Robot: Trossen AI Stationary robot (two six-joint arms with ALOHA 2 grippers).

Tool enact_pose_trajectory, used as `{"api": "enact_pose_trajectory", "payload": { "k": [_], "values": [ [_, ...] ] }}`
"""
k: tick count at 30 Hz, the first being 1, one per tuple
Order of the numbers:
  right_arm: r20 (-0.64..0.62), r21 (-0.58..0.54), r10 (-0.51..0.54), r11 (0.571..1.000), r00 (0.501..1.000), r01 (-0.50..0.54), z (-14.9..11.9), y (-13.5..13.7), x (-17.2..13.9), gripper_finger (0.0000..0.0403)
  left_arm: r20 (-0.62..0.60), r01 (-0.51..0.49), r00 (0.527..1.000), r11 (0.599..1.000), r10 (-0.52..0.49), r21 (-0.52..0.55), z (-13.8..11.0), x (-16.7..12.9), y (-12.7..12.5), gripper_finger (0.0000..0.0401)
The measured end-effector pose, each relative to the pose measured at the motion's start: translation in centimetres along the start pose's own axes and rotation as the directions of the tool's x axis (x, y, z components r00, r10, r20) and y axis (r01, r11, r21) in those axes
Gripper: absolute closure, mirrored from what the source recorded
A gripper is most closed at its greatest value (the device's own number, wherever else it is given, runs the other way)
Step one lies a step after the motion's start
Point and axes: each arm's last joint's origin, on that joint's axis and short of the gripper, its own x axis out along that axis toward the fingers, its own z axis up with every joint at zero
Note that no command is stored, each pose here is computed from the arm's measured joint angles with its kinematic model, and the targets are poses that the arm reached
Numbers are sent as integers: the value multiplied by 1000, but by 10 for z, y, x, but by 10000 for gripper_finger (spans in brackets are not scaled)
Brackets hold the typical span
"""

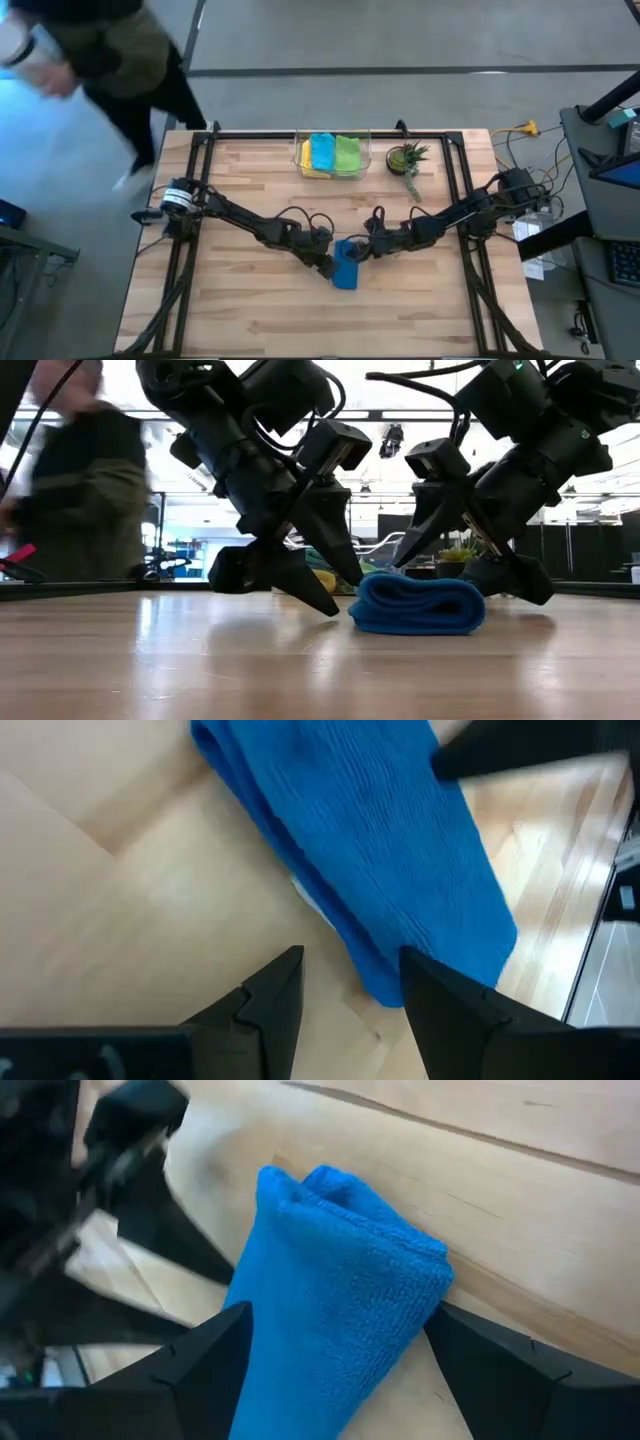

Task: Fold microfiber towels
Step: Put the dark blue microfiber towel into the transparent bin

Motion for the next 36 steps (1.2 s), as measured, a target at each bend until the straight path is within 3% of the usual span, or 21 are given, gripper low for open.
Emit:
{"api": "enact_pose_trajectory", "payload": {
  "k": [7,11,18,25,36],
  "values": [
    [-16,-228,10,974,1000,-14,12,2,-2,110,11,47,999,999,-47,12,12,-2,1,251],
    [-10,-277,14,961,1000,-16,23,4,-9,108,2,55,998,998,-55,20,19,-3,5,251],
    [-15,-262,-46,964,999,40,33,1,-23,112,-12,34,999,999,-34,5,23,-4,11,251],
    [-104,-205,-75,977,992,52,32,-8,-13,115,5,27,1000,1000,-27,-12,32,-6,17,251],
    [-100,-137,-5,991,995,-9,36,-6,-2,121,8,-15,1000,999,15,-42,39,-8,27,251]
  ]
}}
